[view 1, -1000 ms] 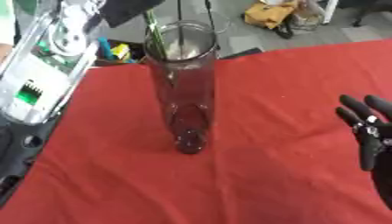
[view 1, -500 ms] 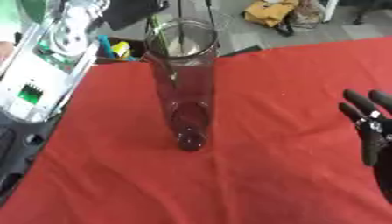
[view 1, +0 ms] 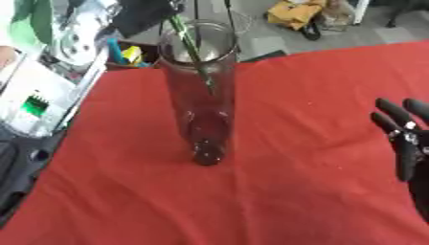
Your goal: Arrange flowers into the vase.
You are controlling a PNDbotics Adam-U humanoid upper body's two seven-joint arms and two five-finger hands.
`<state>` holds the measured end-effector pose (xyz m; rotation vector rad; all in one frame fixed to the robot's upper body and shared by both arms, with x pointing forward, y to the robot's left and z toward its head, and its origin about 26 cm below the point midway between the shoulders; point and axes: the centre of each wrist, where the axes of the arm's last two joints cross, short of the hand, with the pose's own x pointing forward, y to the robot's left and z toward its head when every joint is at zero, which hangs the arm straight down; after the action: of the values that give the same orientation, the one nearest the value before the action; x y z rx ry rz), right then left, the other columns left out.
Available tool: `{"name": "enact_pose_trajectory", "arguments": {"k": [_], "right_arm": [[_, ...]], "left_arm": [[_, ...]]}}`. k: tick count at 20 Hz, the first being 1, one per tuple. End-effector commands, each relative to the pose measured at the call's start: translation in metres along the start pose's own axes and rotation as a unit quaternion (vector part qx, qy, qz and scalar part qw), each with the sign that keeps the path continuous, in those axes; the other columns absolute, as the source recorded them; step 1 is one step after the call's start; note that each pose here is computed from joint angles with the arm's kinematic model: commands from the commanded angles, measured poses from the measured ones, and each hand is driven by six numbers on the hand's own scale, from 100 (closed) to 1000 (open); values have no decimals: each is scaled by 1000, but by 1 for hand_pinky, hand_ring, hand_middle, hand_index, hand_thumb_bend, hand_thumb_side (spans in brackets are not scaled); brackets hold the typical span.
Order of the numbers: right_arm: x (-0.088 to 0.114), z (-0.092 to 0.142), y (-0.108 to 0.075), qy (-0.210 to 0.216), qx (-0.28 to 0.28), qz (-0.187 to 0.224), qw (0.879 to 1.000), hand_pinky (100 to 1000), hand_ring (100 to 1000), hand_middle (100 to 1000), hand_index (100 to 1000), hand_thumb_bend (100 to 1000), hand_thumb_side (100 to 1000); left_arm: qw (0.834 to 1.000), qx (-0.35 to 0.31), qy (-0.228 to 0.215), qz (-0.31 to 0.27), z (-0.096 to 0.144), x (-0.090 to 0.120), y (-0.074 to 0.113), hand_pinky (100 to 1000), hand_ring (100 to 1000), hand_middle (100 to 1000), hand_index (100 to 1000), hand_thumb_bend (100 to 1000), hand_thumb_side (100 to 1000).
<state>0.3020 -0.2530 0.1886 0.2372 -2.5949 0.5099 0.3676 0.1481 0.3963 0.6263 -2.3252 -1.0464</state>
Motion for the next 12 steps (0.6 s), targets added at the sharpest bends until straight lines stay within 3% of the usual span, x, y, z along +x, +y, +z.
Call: {"name": "enact_pose_trajectory", "arguments": {"k": [1, 4, 12], "right_arm": [[6, -4, -4, -9, 3, 8, 1000, 1000, 1000, 263, 942, 100, 1000], [6, -3, -4, -8, 2, 8, 1000, 1000, 1000, 262, 942, 100, 1000], [6, -3, -4, -5, 4, 7, 1000, 1000, 1000, 261, 942, 100, 1000]], "left_arm": [[999, -13, -2, -32, 2, 1, 12, 590, 737, 761, 884, 100, 785], [998, -38, 0, -51, 2, 1, 13, 599, 743, 764, 881, 100, 743], [994, -67, 0, -83, 3, -1, 17, 632, 766, 791, 907, 100, 771]]}}
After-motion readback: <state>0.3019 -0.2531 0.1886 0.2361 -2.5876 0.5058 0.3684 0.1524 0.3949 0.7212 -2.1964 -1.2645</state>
